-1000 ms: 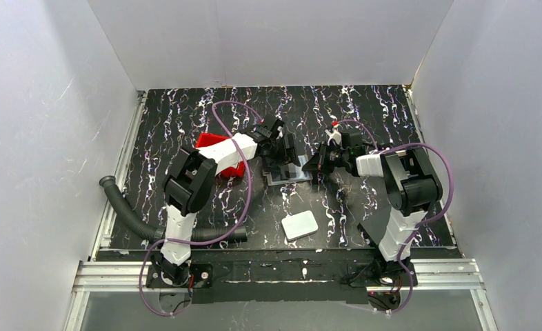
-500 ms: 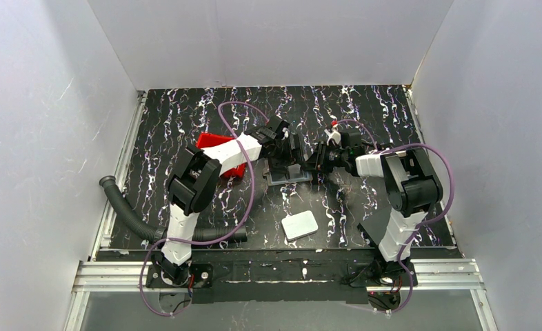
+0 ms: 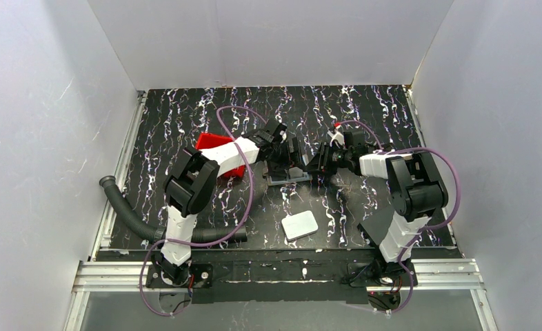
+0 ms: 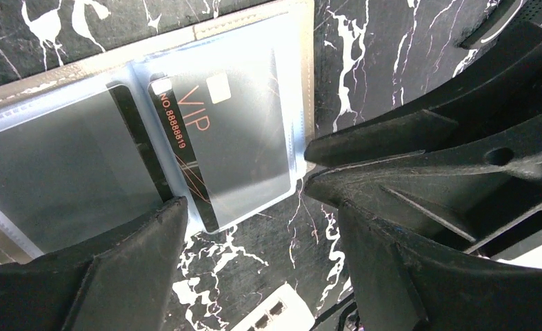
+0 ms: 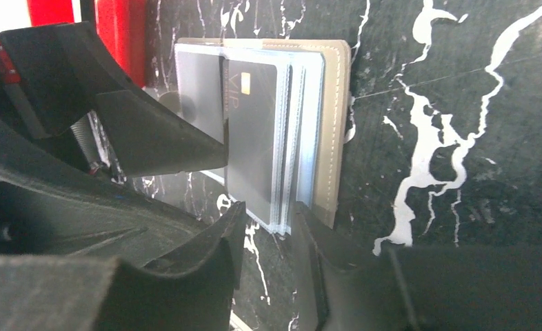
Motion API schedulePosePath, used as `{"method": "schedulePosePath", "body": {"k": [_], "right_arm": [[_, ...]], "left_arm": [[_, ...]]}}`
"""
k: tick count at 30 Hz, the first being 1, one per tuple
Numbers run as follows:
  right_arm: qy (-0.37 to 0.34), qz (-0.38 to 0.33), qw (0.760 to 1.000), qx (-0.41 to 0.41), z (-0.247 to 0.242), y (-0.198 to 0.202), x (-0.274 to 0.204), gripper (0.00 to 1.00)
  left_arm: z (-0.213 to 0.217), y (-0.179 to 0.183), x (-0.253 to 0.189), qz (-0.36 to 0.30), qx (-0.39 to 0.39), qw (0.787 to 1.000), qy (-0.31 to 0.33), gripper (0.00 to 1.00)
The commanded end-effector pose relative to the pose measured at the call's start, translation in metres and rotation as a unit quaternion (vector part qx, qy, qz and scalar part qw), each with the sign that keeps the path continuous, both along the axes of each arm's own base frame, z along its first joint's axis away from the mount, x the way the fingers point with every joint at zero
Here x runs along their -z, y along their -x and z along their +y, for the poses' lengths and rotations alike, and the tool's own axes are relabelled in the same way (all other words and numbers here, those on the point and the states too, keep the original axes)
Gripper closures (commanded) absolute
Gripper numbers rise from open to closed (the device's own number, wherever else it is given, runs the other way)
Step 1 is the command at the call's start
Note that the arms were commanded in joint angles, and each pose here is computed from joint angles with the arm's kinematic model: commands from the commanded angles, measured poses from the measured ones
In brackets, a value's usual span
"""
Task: Put the credit cards into the card holder
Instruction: Insert the credit card into the card holder, then turn over the card slot in the card holder.
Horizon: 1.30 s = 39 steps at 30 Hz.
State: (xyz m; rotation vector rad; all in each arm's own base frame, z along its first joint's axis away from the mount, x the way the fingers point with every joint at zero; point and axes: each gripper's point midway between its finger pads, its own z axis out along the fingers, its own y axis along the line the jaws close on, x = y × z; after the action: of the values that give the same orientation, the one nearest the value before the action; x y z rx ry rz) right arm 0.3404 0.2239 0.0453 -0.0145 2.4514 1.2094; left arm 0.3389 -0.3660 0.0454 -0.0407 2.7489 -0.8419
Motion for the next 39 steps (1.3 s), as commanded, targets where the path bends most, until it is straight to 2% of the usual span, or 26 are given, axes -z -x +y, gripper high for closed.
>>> {"method": "schedulePosePath", "body": {"k": [1, 4, 8, 18, 27, 39], "right_arm": [[-0.033, -0.018, 0.999, -0.017, 0.005, 0.004, -0.024, 0.65], [-0.023, -0.021, 0.999, -0.02, 0.003, 0.008, -0.024, 0.71], [-0.029, -0.016, 0.999, -0.024, 0.005, 0.009, -0.02, 0.74], [-0.032, -0.011, 0.999, -0.022, 0.006, 0.005, -0.013, 0.68], [-0.037, -0.005, 0.999, -0.028, 0.012, 0.008, -0.006, 0.71], [-0.034, 0.002, 0.999, -0.03, 0.014, 0.009, 0.002, 0.68]], "left_arm": [[0.01, 0.009, -0.005, 0.011, -0.009, 1.0, -0.001, 0.22], [0.008, 0.009, -0.002, 0.014, -0.018, 1.0, 0.012, 0.23], [0.011, 0.006, -0.005, 0.006, -0.02, 1.0, 0.005, 0.23], [0.012, 0.008, -0.002, 0.008, -0.026, 1.0, 0.009, 0.23], [0.011, 0.008, -0.004, 0.009, -0.028, 0.999, 0.014, 0.22], [0.01, 0.008, -0.004, 0.007, -0.031, 0.999, 0.021, 0.22]]}}
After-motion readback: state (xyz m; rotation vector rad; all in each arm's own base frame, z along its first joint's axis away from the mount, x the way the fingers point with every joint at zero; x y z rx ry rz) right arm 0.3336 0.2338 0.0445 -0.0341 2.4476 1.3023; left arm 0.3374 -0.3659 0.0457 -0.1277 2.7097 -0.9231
